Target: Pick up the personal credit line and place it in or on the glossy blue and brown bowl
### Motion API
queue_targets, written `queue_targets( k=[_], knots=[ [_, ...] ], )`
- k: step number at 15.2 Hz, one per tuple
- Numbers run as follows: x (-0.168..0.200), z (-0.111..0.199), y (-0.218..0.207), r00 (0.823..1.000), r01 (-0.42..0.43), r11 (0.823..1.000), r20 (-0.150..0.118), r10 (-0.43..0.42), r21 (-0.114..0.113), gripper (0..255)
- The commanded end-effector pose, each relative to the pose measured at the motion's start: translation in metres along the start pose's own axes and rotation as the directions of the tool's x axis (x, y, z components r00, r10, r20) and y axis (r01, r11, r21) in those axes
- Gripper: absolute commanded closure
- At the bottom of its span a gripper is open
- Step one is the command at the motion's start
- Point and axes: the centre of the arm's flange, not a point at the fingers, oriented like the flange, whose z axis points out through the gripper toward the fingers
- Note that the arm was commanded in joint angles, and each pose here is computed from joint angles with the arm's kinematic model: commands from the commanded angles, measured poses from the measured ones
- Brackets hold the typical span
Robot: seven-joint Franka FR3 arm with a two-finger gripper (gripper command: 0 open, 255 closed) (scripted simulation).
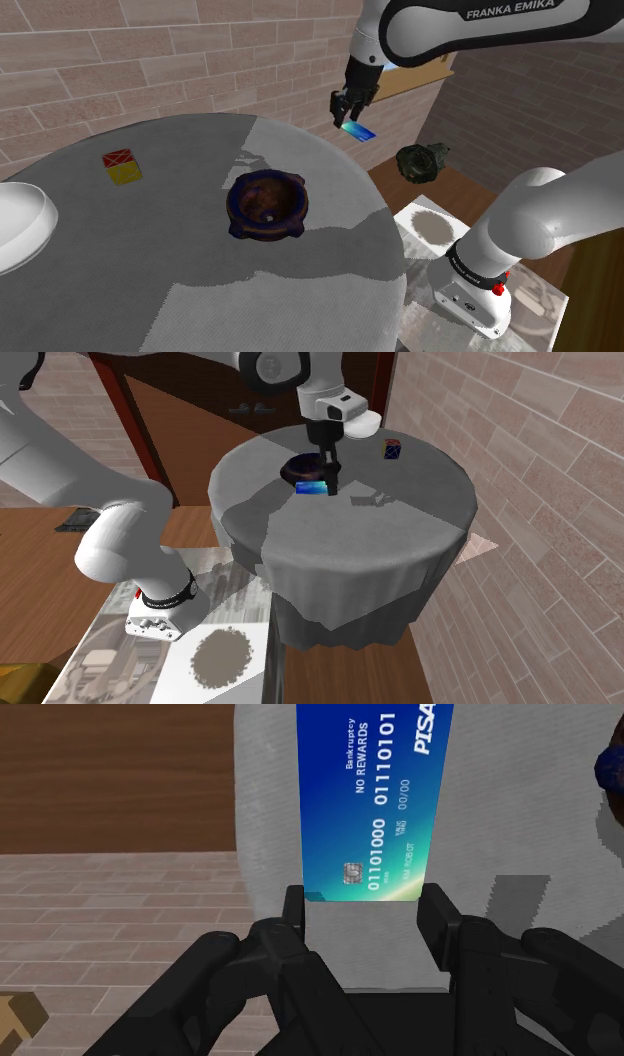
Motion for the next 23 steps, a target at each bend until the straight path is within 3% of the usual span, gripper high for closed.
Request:
queue_targets(
  k=[1,19,23],
  knots=[
    [-0.001,-0.003,-0.029,1.0,-0.001,1.0,0.0,0.001,0.001,255],
    [-0.003,-0.019,-0.264,1.0,-0.001,1.0,0.0,0.001,0.001,255],
    [-0.006,0.002,-0.265,1.0,-0.001,1.0,0.0,0.001,0.001,255]
  ],
)
